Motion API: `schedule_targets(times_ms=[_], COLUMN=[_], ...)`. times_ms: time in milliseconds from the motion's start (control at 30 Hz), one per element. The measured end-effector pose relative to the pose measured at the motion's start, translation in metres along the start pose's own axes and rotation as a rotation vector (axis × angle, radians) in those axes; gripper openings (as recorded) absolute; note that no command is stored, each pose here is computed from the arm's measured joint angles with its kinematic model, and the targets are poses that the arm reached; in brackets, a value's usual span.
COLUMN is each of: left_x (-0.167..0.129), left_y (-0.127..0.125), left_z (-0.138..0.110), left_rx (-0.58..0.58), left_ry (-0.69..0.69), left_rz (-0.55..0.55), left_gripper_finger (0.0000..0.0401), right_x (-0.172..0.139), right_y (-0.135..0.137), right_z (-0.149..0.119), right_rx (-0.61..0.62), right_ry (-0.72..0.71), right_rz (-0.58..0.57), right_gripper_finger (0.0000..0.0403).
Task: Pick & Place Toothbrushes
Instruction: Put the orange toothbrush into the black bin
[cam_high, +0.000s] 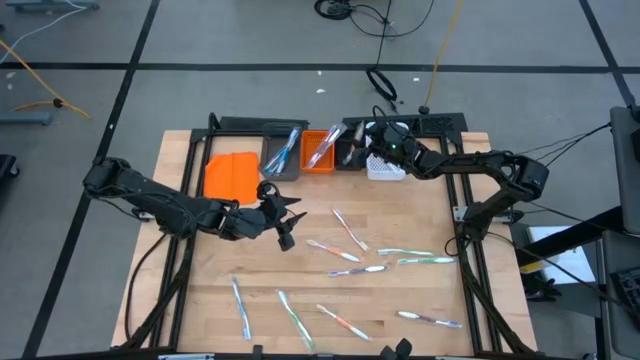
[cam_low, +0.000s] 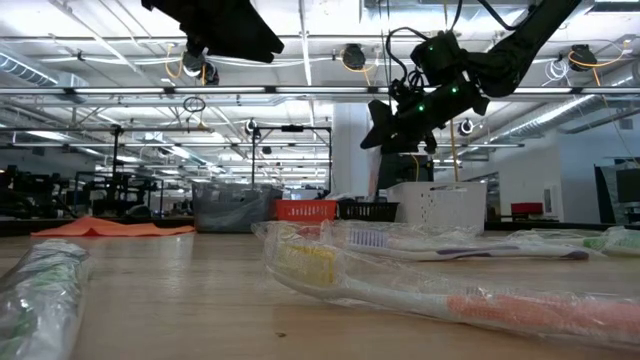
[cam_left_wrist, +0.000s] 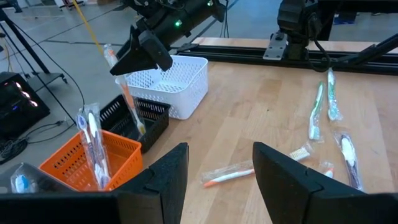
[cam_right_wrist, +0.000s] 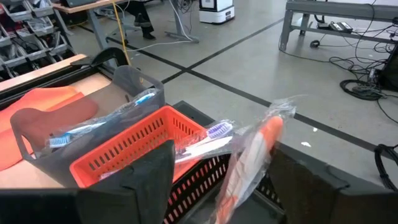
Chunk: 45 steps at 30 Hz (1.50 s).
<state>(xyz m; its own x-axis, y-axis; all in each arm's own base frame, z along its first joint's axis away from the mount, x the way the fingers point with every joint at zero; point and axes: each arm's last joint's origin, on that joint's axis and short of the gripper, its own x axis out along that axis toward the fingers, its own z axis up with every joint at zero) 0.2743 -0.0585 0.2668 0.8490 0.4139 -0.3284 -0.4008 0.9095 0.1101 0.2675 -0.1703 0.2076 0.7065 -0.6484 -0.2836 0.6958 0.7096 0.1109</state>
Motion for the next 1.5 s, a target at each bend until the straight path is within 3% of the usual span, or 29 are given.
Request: schedule_targets(times_ms=[200,367,467,633,767,1133,1400,1500], left_x=[0.000,0.000,0.000,0.000,0.000,0.002,0.002,0.003], left_y=[0.000,0.000,0.000,0.000,0.000,0.003,0.003,0.003], left_z=[0.000,0.000,0.000,0.000,0.000,0.000,0.000,0.000], left_rx=[0.000,0.000,-0.002,-0.003,-0.002,-0.006,-0.005,-0.004], left_ry=[0.000,0.000,0.000,0.000,0.000,0.002,0.002,0.003], left_rz=[0.000,0.000,0.002,0.002,0.001,0.011,0.012,0.012], left_gripper_finger=[0.0182,0.0182,0.0182,0.0182,0.0182,0.0182,0.0182,0.0182], right_x=[0.000,-0.001,0.000,-0.001,0.000,-0.002,-0.001,-0.001], right_y=[-0.001,0.002,0.003,-0.003,-0.004,-0.003,-0.004,0.000], right_z=[-0.004,-0.006,-0.004,-0.006,-0.005,0.018,0.011,0.008], right_rx=[-0.011,-0.060,-0.016,-0.024,-0.038,-0.057,-0.075,-0.057], right_ry=[0.041,0.067,0.050,0.046,0.038,-0.193,-0.122,-0.088], right_rz=[-0.011,0.057,0.076,-0.111,-0.110,-0.114,-0.117,-0.061], right_gripper_finger=[0.0254,0.0250,0.0248,0.0248,0.0247,0.0247,0.0247,0.0247])
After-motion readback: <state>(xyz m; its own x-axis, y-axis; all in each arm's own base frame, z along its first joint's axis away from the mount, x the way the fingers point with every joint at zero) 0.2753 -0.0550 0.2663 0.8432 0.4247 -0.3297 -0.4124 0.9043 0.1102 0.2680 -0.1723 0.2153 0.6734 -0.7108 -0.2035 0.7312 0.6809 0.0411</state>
